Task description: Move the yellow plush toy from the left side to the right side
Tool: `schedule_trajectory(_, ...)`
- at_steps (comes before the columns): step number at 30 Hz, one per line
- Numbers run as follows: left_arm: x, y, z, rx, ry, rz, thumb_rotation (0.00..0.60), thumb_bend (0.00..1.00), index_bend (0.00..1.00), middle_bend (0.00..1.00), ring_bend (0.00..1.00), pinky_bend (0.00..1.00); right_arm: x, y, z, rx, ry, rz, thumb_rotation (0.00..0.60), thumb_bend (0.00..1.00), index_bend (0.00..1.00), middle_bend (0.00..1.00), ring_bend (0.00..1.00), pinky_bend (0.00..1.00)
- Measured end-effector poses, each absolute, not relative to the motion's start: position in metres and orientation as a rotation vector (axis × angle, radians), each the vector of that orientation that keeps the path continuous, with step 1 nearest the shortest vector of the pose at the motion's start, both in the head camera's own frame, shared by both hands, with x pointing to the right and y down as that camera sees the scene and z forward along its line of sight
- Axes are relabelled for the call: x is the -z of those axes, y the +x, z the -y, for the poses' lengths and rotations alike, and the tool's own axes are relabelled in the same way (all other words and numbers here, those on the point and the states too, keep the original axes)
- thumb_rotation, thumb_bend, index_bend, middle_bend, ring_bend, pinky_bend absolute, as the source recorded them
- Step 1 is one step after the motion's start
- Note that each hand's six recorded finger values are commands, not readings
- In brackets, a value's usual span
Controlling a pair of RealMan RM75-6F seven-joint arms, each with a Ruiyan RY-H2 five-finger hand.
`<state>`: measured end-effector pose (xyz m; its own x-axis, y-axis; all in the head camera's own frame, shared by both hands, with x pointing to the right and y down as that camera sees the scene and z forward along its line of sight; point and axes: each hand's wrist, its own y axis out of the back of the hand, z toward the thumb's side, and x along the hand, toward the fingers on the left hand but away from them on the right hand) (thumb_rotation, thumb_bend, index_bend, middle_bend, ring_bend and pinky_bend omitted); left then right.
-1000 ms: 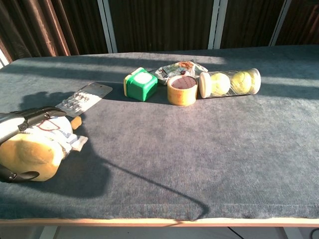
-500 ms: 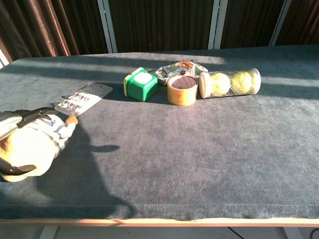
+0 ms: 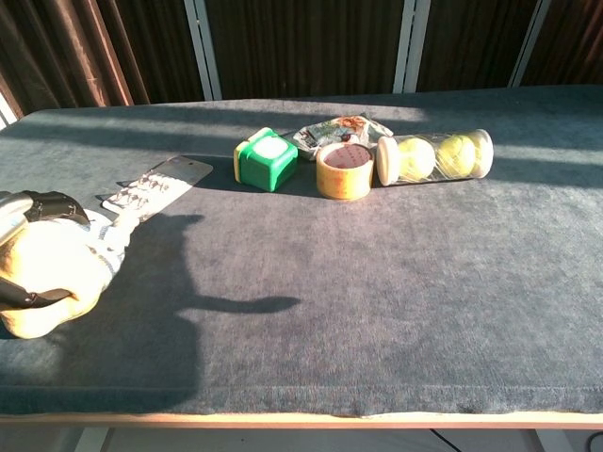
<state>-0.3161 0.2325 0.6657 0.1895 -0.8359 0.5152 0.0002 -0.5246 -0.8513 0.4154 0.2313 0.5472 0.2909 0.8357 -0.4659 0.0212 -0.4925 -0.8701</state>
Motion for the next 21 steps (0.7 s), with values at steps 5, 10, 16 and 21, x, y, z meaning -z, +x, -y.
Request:
schedule_trajectory(5,-0.653,-0.307,-0.221,1.341,-1.719,-0.824,0.6,0.29,0.46,0.77,0.79,0.99,-0.544,0.413,-0.237,-1.265,-1.755,0.749,0.6,0.0,0.02,0.0,0.0,0.0)
schedule_trajectory(10,-0.631,-0.281,-0.198,1.209,-1.692,-0.852,0.6,0.29,0.46,0.77,0.79,0.99,-0.541,0.414,-0.243,-1.245,-1.742,0.729,0.6,0.0,0.02,0.0,0.0,0.01)
schedule_trajectory(16,-0.614,-0.239,-0.168,1.137,-1.682,-0.85,0.6,0.29,0.46,0.77,0.79,0.99,-0.535,0.42,-0.246,-1.235,-1.735,0.757,0.6,0.0,0.02,0.0,0.0,0.01)
schedule_trajectory(21,-0.607,-0.201,-0.155,1.12,-1.725,-0.861,0.6,0.29,0.46,0.76,0.79,0.99,-0.531,0.425,-0.246,-1.239,-1.738,0.8,0.6,0.0,0.02,0.0,0.0,0.01)
